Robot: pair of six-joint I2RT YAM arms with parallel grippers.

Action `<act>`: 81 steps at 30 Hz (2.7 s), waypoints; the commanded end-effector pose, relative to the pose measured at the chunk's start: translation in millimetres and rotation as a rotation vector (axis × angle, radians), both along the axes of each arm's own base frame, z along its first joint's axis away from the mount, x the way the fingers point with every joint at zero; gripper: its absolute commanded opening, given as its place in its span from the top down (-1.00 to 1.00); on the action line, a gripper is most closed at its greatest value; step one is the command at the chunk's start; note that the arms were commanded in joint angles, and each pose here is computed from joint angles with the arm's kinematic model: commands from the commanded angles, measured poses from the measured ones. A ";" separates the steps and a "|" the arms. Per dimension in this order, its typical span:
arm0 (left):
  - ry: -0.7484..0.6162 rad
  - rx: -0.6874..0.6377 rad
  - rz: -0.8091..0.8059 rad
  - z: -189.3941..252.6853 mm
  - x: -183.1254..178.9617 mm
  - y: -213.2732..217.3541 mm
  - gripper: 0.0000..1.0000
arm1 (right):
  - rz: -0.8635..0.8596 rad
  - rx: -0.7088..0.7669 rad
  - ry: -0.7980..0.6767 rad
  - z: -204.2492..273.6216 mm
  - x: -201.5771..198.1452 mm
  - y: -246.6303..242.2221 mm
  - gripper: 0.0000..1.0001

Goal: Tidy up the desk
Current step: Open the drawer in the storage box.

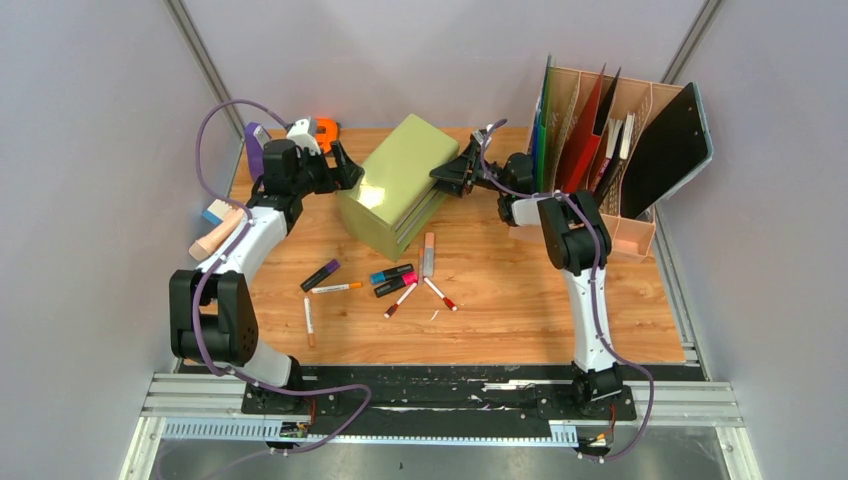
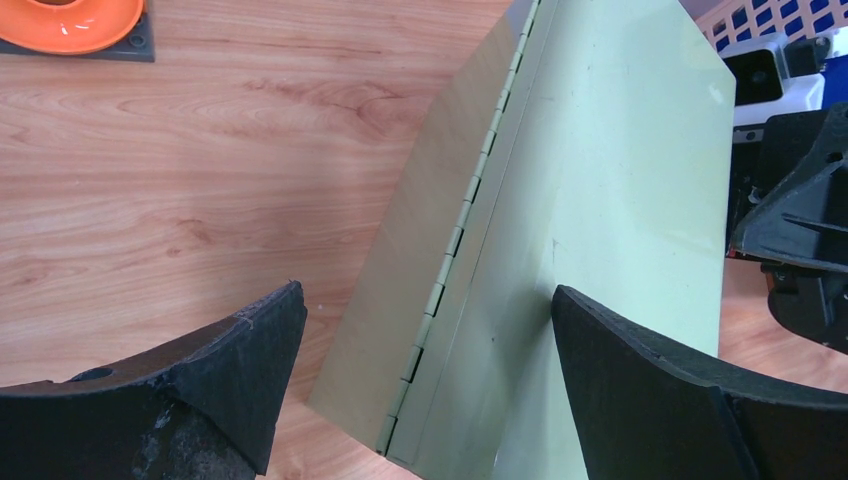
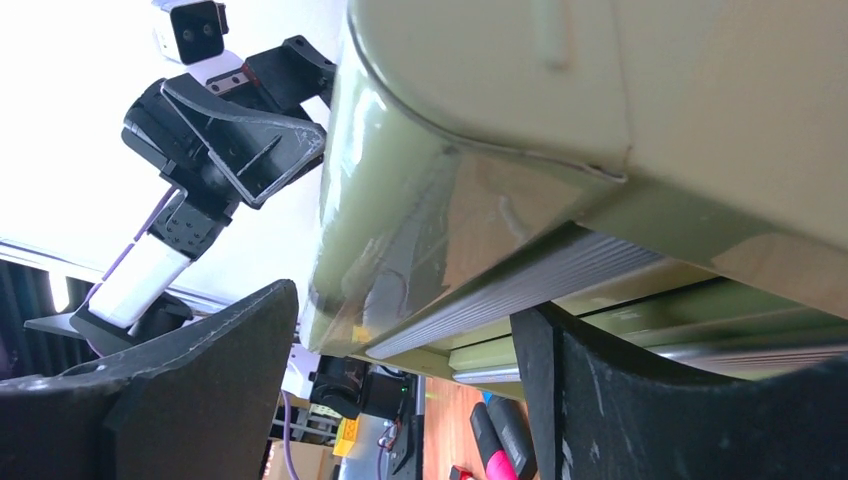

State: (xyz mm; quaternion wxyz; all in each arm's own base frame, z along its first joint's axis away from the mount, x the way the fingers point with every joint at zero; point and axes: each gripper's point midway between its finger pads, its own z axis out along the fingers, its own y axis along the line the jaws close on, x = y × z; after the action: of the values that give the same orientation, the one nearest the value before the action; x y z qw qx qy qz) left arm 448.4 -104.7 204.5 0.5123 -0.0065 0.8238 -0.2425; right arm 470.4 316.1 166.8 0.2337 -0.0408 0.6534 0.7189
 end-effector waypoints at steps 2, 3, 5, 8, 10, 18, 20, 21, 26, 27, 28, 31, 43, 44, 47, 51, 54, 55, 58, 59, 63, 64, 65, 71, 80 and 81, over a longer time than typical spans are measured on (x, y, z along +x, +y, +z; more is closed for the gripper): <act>0.047 -0.004 -0.025 -19.3 -5.7 -6.8 -1.00 | -0.015 0.076 -0.082 22.9 -1.0 7.8 -0.46; 0.047 -0.004 -0.025 -19.8 -6.0 -7.0 -1.00 | -0.016 0.077 -0.085 23.0 -1.3 7.4 -0.39; 0.048 -0.005 -0.025 -20.3 -6.9 -7.1 -1.00 | -0.016 0.078 -0.085 22.8 -3.1 6.9 -0.23; 0.048 -0.007 -0.027 -20.8 -8.5 -7.9 -1.00 | -0.019 0.082 -0.078 24.0 -5.2 4.5 0.05; 0.046 -0.008 -0.028 -20.7 -9.5 -8.3 -1.00 | -0.022 0.082 -0.072 27.0 -6.7 3.4 0.29; 0.036 -0.010 0.047 -15.8 -13.9 1.8 -1.00 | -0.061 -0.015 0.003 22.6 -7.5 -11.2 1.00; 0.044 -0.008 0.066 -17.3 -13.7 4.5 -1.00 | -0.077 -0.057 0.035 16.8 -4.8 -17.4 1.00; 0.049 -0.009 0.073 -17.8 -13.6 5.4 -1.00 | -0.084 -0.074 0.043 15.5 -3.8 -19.2 1.00; 0.052 0.000 0.077 -17.5 -13.8 4.4 -1.00 | -0.114 -0.185 0.103 5.6 4.8 -28.1 1.00; 0.051 0.005 0.079 -17.3 -13.8 5.0 -1.00 | -0.113 -0.207 0.110 4.7 5.6 -28.0 1.00; 0.051 0.006 0.081 -17.0 -13.8 5.6 -1.00 | -0.114 -0.230 0.129 2.7 6.0 -28.6 1.00; 0.049 0.014 0.084 -16.0 -13.9 6.8 -1.00 | -0.120 -0.282 0.135 1.4 8.4 -29.9 1.00; 0.047 0.019 0.077 -15.9 -14.2 5.9 -1.00 | -0.124 -0.314 0.103 11.2 1.3 -36.3 1.00; 0.047 0.020 0.078 -15.6 -14.0 6.1 -1.00 | -0.122 -0.312 0.099 12.3 0.0 -36.9 1.00; 0.047 0.020 0.077 -15.5 -14.1 6.0 -1.00 | -0.121 -0.307 0.093 15.4 -3.7 -39.7 1.00; 0.044 0.023 0.077 -14.8 -14.2 6.2 -1.00 | -0.120 -0.310 0.082 19.9 -11.8 -43.6 1.00; 0.035 0.030 0.077 -12.0 -13.3 7.0 -1.00 | -0.116 -0.321 0.062 23.1 -19.0 -47.3 1.00; 0.031 0.036 0.077 -10.8 -12.7 7.6 -1.00 | -0.117 -0.327 0.053 24.4 -21.7 -48.7 1.00; 0.003 0.054 0.072 -0.8 -8.7 8.7 -1.00 | -0.119 -0.351 0.017 27.2 -31.0 -53.2 1.00; -0.008 0.066 0.068 1.9 -7.4 9.1 -1.00 | -0.118 -0.363 0.004 27.1 -34.3 -54.5 1.00; -0.023 0.108 0.054 13.7 -3.9 11.4 -1.00 | -0.112 -0.415 -0.073 28.0 -46.4 -62.4 0.87; -0.040 0.114 0.050 21.9 -1.2 11.3 -1.00 | -0.106 -0.429 -0.088 27.8 -49.7 -63.8 0.84; -0.056 0.131 0.043 29.6 0.6 11.9 -1.00 | -0.102 -0.441 -0.107 28.7 -52.5 -64.9 0.79; -0.155 0.226 0.000 70.6 4.1 15.2 -1.00 | -0.067 -0.505 -0.201 35.9 -70.0 -72.0 0.02; -0.189 0.409 -0.217 97.6 -14.4 -22.3 -1.00 | 0.027 -0.550 -0.378 54.7 -89.0 -59.0 -0.48; -0.206 0.426 -0.248 103.1 -17.9 -33.6 -1.00 | 0.044 -0.558 -0.403 55.0 -91.8 -56.2 -0.49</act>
State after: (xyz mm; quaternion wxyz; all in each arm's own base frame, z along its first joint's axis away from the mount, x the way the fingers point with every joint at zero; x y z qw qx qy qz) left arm 447.7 -111.9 293.1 0.5582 0.1333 0.8062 -0.1440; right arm 390.9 249.2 196.1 0.2926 -0.1735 0.7930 0.5055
